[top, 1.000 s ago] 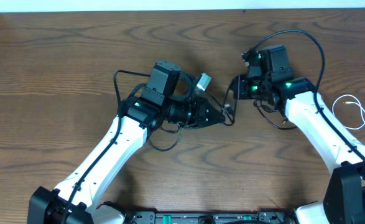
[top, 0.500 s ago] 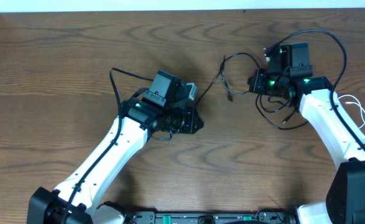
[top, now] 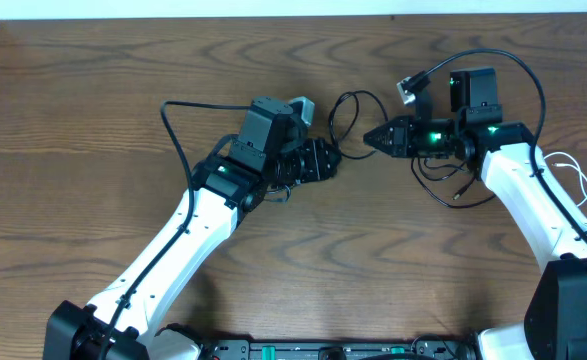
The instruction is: Untangle cables
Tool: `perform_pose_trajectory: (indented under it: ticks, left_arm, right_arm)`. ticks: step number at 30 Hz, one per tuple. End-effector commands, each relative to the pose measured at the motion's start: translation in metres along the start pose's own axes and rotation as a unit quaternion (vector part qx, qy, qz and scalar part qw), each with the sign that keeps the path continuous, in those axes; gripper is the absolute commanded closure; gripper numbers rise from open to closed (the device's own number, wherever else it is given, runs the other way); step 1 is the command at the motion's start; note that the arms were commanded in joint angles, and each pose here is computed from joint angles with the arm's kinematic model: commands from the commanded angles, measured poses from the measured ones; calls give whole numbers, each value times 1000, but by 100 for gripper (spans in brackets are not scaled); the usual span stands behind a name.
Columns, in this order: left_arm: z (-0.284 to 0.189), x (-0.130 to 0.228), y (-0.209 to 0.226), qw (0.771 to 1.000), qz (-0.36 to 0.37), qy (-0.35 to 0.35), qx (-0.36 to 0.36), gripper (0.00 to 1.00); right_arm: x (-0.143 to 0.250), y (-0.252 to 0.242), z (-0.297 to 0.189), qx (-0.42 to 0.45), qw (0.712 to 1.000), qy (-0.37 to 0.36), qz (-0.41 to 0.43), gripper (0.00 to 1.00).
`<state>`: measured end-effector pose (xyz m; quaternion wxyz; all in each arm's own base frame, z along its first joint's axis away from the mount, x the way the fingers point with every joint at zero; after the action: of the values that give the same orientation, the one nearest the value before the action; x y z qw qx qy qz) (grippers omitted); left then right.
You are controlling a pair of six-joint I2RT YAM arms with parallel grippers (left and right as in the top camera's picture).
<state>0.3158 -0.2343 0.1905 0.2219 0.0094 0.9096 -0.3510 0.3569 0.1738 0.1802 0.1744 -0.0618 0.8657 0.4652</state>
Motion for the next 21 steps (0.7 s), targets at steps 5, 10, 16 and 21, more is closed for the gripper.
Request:
perform_pose_trajectory:
  ticks: [5, 10, 16, 21]
  left_arm:
    - [6, -23, 14, 997, -38, -57, -43, 58]
    - [11, -24, 19, 996, -39, -59, -51, 58]
    - [10, -26, 21, 995, -39, -65, -58, 74]
    - [11, -21, 25, 995, -43, -54, -66, 86]
  right_arm:
    - [17, 38, 6, -95, 994, 42, -42, 99]
    - [26, 48, 14, -105, 992, 60, -47, 99]
    - [33, 56, 21, -113, 989, 74, -54, 99]
    - [35, 59, 20, -125, 988, 77, -53, 99]
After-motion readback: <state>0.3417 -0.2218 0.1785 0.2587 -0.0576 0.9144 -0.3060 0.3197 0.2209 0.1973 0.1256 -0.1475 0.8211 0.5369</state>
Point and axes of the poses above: each gripper's point midway between its finger pads, its own z axis out along the fingers, its own y axis along the line the jaws close on, x = y × z, the point moved 2 cm from there along -z, back along the fingers, and after that the axes turned 1 degree about z, right-handed, at the moved point
